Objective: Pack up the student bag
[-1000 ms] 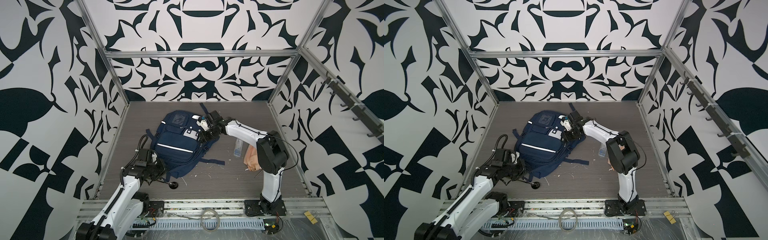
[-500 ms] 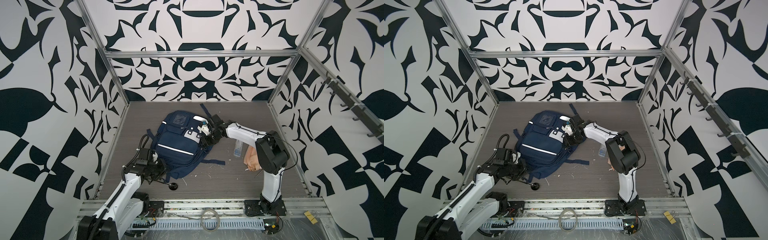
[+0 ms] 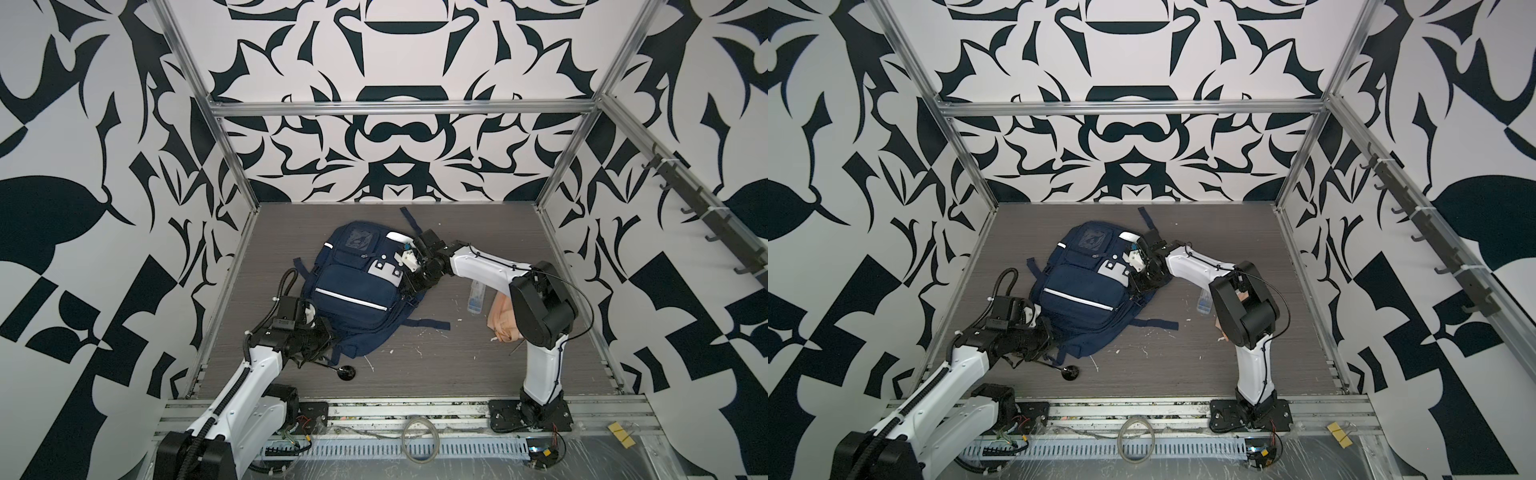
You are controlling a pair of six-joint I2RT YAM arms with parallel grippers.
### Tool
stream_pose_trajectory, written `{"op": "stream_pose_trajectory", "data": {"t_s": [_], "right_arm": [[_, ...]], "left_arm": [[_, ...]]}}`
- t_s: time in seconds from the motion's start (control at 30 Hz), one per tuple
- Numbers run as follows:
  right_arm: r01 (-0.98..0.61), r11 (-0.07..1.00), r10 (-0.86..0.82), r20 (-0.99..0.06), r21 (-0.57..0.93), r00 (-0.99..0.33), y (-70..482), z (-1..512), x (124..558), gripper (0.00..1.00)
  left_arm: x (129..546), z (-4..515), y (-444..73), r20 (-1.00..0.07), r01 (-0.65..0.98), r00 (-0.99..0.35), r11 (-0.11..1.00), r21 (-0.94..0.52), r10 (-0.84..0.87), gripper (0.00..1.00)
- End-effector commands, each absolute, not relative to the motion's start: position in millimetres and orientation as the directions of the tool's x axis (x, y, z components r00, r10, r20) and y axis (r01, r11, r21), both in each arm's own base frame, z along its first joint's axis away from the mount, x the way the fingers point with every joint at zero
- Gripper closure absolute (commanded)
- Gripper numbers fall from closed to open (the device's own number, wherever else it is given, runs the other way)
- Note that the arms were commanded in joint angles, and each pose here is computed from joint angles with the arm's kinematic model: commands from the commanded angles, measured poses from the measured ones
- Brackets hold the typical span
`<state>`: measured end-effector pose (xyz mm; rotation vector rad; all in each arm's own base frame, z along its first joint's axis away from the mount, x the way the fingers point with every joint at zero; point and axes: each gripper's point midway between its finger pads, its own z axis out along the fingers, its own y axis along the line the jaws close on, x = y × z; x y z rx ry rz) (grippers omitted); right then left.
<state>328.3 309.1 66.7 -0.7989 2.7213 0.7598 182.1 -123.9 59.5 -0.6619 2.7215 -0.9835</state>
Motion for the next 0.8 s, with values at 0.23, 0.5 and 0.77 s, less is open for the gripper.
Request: {"op": "stream_pose_trajectory", "data": {"t_s": [0.23, 0.5, 0.77], "right_arm": [[-0.591, 0.637, -0.509, -0.306, 0.495, -0.804, 327.2, 68.6, 295.2, 0.71], [-0.567, 0.658, -0.479, -0.306, 0.495, -0.823, 328.3, 63.7, 301.0, 0.75], [-0.582, 0.725, -0.486, -0.324, 0.368, -0.812, 311.0, 62.4, 315.1, 0.86]], "left_arm": [[184.4, 67.7, -133.1, 0.007, -0.33, -0.896, 0.656, -0.679, -0.444, 1.0], [187.8, 69.9, -133.9, 0.003, -0.325, -0.898, 0.658, -0.679, -0.44, 1.0], [189.4, 71.7, -134.2, -0.001, -0.32, -0.899, 0.659, -0.681, -0.438, 1.0]]}}
